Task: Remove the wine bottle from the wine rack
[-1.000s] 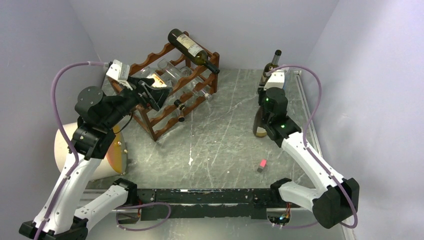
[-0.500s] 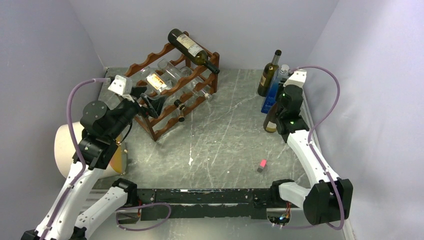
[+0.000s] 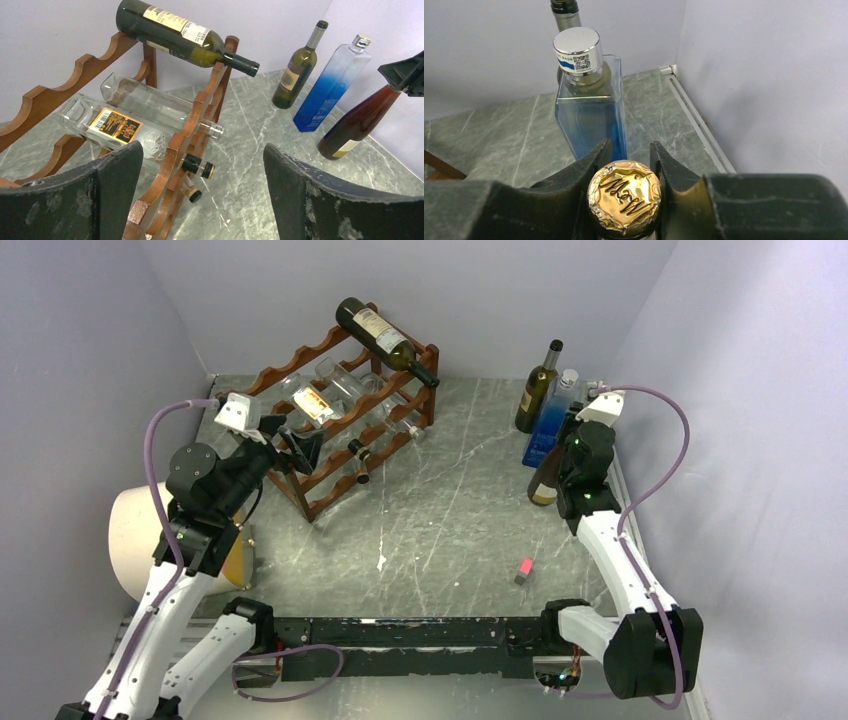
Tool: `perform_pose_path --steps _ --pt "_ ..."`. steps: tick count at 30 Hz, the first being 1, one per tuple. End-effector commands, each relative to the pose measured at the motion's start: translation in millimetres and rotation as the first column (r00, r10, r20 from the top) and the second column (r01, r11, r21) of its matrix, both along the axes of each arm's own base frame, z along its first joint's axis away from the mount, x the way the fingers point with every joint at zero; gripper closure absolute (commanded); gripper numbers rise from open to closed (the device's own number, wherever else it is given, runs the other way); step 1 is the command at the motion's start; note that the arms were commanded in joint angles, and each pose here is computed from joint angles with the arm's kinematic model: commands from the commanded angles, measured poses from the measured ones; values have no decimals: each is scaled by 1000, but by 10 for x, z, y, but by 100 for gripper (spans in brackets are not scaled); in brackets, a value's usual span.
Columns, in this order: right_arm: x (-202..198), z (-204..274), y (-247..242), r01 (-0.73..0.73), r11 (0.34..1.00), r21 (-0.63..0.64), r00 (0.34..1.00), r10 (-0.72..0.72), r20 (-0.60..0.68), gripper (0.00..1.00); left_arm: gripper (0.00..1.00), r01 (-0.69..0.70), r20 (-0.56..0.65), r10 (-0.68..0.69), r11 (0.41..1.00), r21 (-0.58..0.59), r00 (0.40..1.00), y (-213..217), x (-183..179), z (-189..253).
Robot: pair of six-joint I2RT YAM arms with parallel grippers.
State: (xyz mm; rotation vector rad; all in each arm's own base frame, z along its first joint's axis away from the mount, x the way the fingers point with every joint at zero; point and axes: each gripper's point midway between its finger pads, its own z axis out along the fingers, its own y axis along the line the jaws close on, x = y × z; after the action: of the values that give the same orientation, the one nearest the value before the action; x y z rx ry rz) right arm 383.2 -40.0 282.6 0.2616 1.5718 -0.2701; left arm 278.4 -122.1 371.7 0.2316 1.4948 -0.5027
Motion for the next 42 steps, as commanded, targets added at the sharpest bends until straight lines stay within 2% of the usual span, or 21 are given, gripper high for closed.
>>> perform_pose_path --steps 1,3,8,11,13,19,22,27,30,34,36,42 --pt "-49 528 4 -15 999 31 987 10 163 63 7 -6 37 6 1000 -16 999 40 21 50" --pt "-49 598 11 -22 999 30 988 17 157 43 7 -13 31 13 1000 -17 999 63 52 24" --pt "-141 793 26 -34 999 28 988 29 149 15 7 -35 17 35 999 -19 999 95 137 -49" --pt "-216 868 78 -64 997 52 990 57 126 7 7 -39 -18 38 999 -28 999 73 236 -18" --pt "-289 921 227 -152 987 57 981 143 129 1 7 -4 -43 2 999 -39 999 0 253 67" --pt "-562 979 603 -360 926 113 926 340 162 0 7 44 -147 -65 989 -141 987 -160 324 169" --pt "-685 1043 789 -455 878 147 885 427 187 0 7 10 -249 -67 975 -221 966 -205 437 117" --pt "-896 1073 1020 -545 793 272 838 512 188 0 7 26 -323 -147 936 -350 935 -388 597 173" --pt "-1085 1124 1079 -582 759 290 813 533 236 0 7 -5 -364 -169 902 -432 916 -460 771 176" --pt "-1330 1166 1054 -595 764 248 800 534 275 0 7 -118 -433 -143 845 -521 890 -471 1108 126" --pt "-1420 1165 1045 -596 769 231 799 539 268 0 7 -135 -425 -141 820 -556 894 -502 1308 196" --pt "-1517 1094 972 -572 802 173 814 529 242 0 7 -230 -482 -144 739 -633 864 -624 1990 -25"
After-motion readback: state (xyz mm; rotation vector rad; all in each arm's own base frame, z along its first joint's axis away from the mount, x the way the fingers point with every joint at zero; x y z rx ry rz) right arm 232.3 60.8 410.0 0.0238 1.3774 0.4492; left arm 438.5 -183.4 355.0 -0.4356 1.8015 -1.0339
